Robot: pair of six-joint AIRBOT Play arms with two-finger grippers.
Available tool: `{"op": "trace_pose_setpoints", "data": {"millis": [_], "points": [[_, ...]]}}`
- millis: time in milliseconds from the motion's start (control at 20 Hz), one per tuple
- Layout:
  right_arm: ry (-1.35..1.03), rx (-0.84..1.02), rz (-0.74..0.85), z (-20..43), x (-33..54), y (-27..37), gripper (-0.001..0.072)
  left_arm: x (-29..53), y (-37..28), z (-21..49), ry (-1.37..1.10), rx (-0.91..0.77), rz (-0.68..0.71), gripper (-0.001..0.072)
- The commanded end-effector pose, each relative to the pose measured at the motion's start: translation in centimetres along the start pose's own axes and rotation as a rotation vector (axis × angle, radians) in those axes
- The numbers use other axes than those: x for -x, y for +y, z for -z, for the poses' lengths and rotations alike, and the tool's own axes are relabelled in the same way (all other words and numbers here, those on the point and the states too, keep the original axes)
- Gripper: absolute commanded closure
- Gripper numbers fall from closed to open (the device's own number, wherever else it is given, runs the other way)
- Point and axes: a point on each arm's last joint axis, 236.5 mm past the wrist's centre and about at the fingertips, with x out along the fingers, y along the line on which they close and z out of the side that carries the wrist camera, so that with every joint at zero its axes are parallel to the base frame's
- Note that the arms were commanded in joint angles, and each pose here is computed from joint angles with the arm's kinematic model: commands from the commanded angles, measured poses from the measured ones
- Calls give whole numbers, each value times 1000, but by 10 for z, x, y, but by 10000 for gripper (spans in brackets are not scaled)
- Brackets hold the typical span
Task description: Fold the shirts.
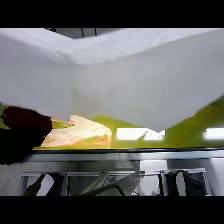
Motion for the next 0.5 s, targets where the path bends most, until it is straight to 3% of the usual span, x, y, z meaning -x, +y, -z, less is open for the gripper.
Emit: {"op": "trace_pose_setpoints", "data": {"millis": [0,100,250,450], "points": [[62,-6,-49,18,-7,2,695,-7,26,12,20,57,-37,696],[206,-132,-130,77,-29,-16,695,-43,48,49,96,145,64,696],[395,-376,-166,187,-57,-44,695,-114,108,135,287,235,2,696],[720,-599,-113,387,-70,-51,694,-208,154,267,533,331,7,696]]}}
